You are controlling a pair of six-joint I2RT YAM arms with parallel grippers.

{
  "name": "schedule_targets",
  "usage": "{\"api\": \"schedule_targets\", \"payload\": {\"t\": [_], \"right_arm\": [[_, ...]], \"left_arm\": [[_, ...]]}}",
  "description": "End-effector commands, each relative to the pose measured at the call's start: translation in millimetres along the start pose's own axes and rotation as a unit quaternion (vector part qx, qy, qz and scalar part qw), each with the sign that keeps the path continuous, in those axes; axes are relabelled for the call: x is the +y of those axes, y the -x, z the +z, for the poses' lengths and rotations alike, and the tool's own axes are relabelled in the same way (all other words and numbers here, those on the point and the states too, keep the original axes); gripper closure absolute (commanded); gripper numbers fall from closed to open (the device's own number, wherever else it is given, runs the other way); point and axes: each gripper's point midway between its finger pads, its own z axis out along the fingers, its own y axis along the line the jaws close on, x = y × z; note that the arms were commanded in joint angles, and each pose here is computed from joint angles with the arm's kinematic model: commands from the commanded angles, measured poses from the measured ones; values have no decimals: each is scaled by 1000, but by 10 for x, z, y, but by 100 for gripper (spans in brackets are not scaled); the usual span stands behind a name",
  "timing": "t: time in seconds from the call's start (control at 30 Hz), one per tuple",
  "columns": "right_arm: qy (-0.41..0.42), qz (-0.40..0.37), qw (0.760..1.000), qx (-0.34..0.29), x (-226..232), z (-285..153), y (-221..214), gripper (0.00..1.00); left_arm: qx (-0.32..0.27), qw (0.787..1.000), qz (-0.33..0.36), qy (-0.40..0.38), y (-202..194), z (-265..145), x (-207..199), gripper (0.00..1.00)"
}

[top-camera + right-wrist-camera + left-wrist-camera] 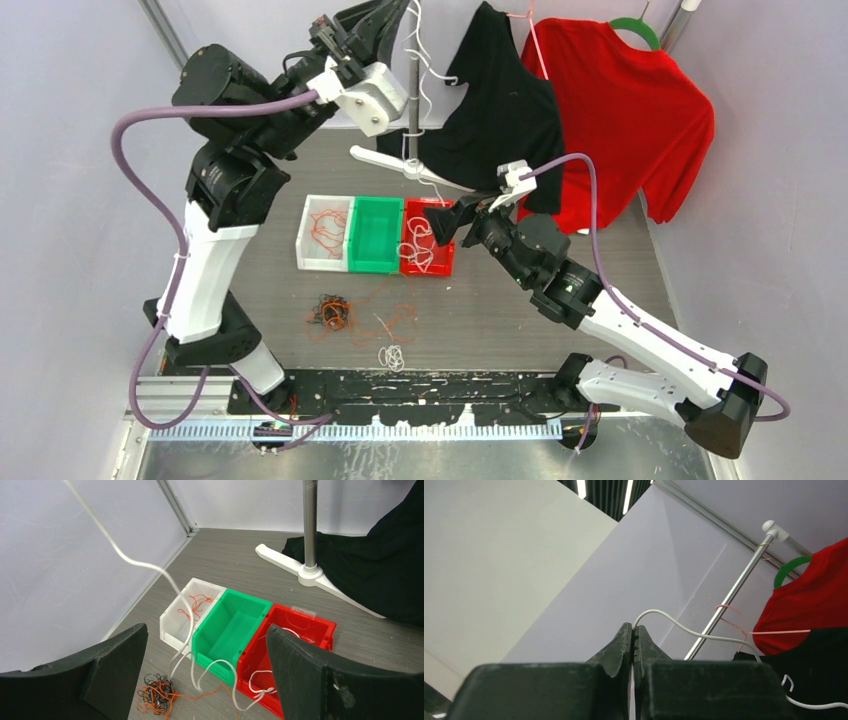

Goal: Untangle the cables
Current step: Place the cable in the bin.

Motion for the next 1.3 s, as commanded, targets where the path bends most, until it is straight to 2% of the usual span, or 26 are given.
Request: {"api": "schedule_targets", "payload": {"t": [0.0,0.13,0.27,0.4,0.6,0.77,0.97,1.27], "right_arm": [[7,8,999,-36,37,-92,260,8],[11,6,999,-37,57,-90,286,8],[-24,3,999,-37,-65,-74,288,8],[-57,-9,998,-12,-200,-12,182,8],[-61,-15,998,9,-249,129,72,8],[-74,-13,997,10,-323,258,77,9],[-49,-9,999,19,-225,401,63,12],[-29,3,999,45,-162,612,-87,14]], "left_arm": [[-15,992,66,110,216,-11,535,100],[-7,988,85,131,178,45,570,100],[13,991,83,107,36,95,393,100],[20,993,82,83,-64,143,206,100],[28,993,88,77,-168,247,99,100],[14,989,106,100,-126,332,178,100],[3,980,125,156,-61,376,402,100],[9,980,121,161,-110,361,364,100]]}}
